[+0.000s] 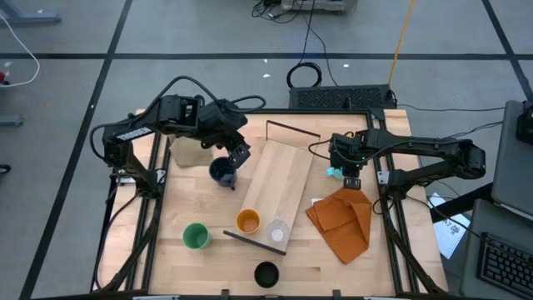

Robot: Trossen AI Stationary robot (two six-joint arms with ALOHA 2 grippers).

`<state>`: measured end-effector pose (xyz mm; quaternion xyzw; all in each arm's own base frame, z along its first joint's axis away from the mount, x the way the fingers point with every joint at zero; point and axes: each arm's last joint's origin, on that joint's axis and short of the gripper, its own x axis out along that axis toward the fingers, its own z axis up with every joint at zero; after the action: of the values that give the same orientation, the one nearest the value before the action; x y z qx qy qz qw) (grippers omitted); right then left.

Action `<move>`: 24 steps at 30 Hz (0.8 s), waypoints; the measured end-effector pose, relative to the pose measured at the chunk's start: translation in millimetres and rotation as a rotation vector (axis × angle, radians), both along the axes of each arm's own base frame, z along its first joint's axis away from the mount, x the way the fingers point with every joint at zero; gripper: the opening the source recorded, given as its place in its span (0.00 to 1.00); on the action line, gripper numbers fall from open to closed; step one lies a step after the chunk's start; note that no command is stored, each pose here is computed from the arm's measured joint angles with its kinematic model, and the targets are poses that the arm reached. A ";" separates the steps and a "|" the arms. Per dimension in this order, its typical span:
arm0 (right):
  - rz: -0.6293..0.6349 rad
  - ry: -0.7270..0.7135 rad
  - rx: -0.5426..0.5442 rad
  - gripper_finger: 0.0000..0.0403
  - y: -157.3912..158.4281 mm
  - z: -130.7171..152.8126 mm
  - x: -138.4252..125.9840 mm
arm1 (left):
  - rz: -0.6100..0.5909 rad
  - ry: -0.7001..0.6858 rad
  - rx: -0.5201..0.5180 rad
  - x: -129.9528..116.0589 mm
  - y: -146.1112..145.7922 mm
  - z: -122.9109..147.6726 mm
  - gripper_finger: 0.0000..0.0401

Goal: Stack small to large cups/mugs on shelf
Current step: Put the light blue mug on the shelf

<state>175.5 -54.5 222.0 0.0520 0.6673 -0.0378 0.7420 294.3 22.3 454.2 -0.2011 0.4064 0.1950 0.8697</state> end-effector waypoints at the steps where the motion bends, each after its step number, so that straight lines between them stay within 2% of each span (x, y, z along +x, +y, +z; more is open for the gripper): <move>1: 0.002 0.000 0.000 0.11 0.0 0.0 0.0 | 0.000 0.000 0.000 0.0 0.0 0.0 0.44; 2: 0.007 0.000 -0.001 0.06 0.0 0.0 0.0 | 0.000 0.000 0.000 0.0 0.0 0.0 0.44; 4: 0.015 0.000 -0.002 0.02 0.0 0.0 0.0 | 0.000 0.000 0.000 0.0 0.0 0.0 0.44; 24: 0.003 0.018 0.011 0.00 1.2 -0.1 -1.9 | 0.002 0.000 -0.003 0.0 0.0 0.0 0.44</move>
<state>173.6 -53.3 221.9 0.0548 0.6743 -0.0333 0.7357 294.3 22.3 454.2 -0.2028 0.4064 0.1954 0.8692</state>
